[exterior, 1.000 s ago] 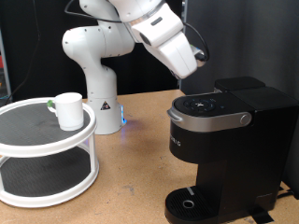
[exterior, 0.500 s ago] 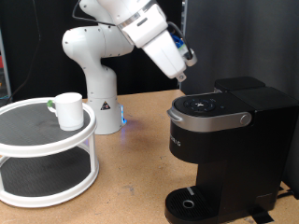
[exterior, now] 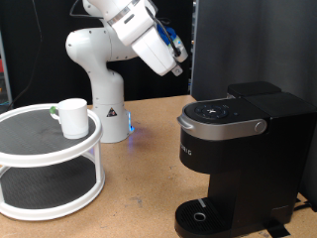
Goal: Make a cup of coffee with the keurig machine
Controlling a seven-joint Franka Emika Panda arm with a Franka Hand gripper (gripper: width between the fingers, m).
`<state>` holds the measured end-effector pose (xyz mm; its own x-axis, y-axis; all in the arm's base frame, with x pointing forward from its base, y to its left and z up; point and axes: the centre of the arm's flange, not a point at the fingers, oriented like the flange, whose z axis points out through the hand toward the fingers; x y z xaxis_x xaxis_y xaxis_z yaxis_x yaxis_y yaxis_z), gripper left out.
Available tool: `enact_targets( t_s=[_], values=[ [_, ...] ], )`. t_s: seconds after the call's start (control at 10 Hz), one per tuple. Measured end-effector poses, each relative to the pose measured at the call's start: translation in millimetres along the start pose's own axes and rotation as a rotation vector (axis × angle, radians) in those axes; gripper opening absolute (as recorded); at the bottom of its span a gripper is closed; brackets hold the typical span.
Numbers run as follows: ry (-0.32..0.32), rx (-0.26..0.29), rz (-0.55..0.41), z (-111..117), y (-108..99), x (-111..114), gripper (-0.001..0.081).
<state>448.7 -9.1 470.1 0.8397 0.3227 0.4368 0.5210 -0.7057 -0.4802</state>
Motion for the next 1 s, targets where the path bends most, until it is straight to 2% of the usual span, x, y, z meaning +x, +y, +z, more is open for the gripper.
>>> enact_targets(
  t_s=[0.2,0.4,0.6,0.7,0.8,0.9,1.0],
  values=[
    [0.033,0.008,-0.025,0.1,2.1,-7.8,0.0001],
    [0.054,0.048,-0.062,-9.6,1.4,-29.2,0.0001],
    [0.036,0.121,-0.096,-24.3,-2.3,-51.7,0.0001],
    [0.001,0.148,-0.112,-32.8,-3.7,-63.3,0.0001],
    [-0.019,0.16,-0.123,-38.9,-7.0,-69.6,0.0001],
    [-0.013,0.151,-0.116,-38.2,-5.5,-68.6,0.0001],
    [0.031,0.115,-0.103,-38.6,-0.9,-66.7,0.0001]
  ],
)
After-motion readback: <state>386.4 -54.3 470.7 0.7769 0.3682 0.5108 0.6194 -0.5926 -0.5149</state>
